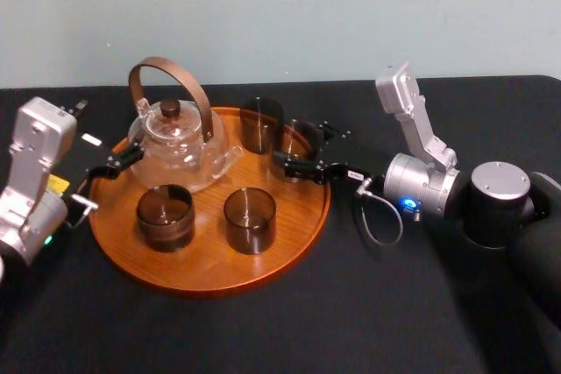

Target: Pick up the glass from the table and place it on the tray.

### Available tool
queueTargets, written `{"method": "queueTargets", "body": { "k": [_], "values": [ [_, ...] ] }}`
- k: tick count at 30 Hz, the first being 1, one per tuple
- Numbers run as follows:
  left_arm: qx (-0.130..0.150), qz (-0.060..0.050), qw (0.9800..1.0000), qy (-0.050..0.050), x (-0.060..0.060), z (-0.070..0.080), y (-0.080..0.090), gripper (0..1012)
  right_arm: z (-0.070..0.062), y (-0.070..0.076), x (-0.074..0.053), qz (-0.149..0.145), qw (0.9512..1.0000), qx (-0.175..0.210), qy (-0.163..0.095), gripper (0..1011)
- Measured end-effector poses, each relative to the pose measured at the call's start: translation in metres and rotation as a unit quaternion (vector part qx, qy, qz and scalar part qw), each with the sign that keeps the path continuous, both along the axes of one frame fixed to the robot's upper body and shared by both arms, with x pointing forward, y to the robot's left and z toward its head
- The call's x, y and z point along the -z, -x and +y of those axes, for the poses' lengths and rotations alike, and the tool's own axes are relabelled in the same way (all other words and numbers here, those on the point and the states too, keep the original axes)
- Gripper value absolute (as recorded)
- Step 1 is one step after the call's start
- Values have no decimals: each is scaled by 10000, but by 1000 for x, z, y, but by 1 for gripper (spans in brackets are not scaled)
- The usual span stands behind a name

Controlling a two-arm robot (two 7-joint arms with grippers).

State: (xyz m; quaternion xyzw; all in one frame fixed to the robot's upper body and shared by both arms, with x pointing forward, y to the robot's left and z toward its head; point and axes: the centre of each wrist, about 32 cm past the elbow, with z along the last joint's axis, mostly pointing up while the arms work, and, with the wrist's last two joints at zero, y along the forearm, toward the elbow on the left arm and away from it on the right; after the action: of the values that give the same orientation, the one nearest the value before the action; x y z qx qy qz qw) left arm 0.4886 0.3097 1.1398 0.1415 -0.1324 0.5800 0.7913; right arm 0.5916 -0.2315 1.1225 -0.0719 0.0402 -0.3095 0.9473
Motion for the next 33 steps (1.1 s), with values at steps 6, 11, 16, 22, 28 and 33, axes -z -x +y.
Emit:
{"method": "queueTargets", "body": {
  "k": [6, 11, 16, 22, 28, 33],
  "values": [
    [0, 0, 10000, 0, 0, 0, 0, 1001, -1, -1, 2, 19, 10000, 20, 32, 913],
    [0, 0, 10000, 0, 0, 0, 0, 1001, 0, -2, 4, 39, 10000, 30, 42, 914],
    [0, 0, 10000, 0, 0, 0, 0, 1001, 0, -4, 5, 61, 10000, 37, 51, 914],
    [0, 0, 10000, 0, 0, 0, 0, 1001, 1, -6, 7, 75, 10000, 35, 54, 914],
    [0, 0, 10000, 0, 0, 0, 0, 1001, 3, -9, 9, 95, 9999, 31, 66, 914],
    [0, 0, 10000, 0, 0, 0, 0, 1001, 4, -9, 10, 109, 9999, 15, 70, 914]
  ]
}}
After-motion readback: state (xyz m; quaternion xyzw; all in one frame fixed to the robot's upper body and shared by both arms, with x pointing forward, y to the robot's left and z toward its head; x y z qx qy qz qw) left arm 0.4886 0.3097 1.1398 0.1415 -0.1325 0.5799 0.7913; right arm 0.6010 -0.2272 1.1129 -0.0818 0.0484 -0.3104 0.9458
